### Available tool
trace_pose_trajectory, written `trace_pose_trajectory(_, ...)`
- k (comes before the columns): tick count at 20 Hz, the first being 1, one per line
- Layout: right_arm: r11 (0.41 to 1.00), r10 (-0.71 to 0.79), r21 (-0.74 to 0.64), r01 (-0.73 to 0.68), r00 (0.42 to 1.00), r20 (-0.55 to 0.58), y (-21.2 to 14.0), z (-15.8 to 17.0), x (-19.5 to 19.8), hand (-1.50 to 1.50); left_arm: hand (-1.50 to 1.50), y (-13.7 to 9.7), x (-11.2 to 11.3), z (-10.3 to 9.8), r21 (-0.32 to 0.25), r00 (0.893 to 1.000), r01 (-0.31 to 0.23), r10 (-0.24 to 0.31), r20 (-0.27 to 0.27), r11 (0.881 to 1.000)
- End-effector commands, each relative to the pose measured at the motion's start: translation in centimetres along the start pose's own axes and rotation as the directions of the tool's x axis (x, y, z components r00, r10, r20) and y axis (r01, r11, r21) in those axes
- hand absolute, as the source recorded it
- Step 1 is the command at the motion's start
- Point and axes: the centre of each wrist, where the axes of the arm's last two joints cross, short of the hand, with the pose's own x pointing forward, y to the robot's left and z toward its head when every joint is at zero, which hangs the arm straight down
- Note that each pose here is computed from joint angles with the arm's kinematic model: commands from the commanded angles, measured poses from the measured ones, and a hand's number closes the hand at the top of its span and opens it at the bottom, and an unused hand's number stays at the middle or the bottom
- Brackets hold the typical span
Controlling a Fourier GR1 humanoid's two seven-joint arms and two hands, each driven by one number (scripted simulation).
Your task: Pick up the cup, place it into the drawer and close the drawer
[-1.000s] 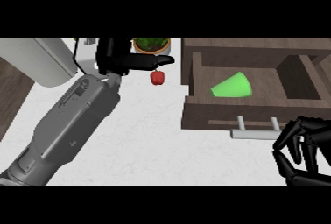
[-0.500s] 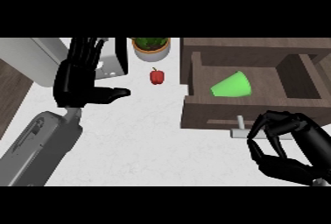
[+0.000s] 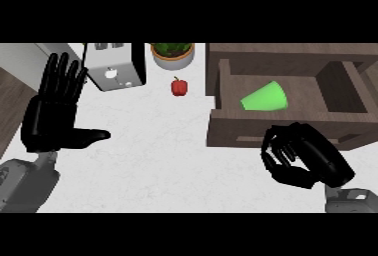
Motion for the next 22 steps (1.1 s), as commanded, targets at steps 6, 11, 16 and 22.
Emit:
trace_pose_trajectory(6,0.986,0.141,0.102,-0.134,0.988,-0.069,5.3,-5.4,-2.5,-1.5,-1.5,3.9,0.7,2.2,0.02,1.0,0.009,-0.009,0.002,1.0)
trace_pose_trajectory(11,0.981,0.155,0.136,-0.141,0.983,-0.1,5.3,-8.2,-5.3,-1.5,-1.5,5.1,0.0,3.9,-0.002,1.0,-0.006,0.006,0.0,1.0)
trace_pose_trajectory(16,0.984,0.129,0.14,-0.111,0.984,-0.123,7.0,-9.9,-7.4,-1.5,-1.5,8.7,0.7,4.1,0.004,1.0,-0.014,0.014,-0.005,1.0)
trace_pose_trajectory(22,0.992,0.054,0.124,-0.038,0.99,-0.132,2.8,-11.6,-10.5,-1.5,-1.5,7.7,-0.5,5.2,-0.005,1.0,-0.023,0.023,0.005,1.0)
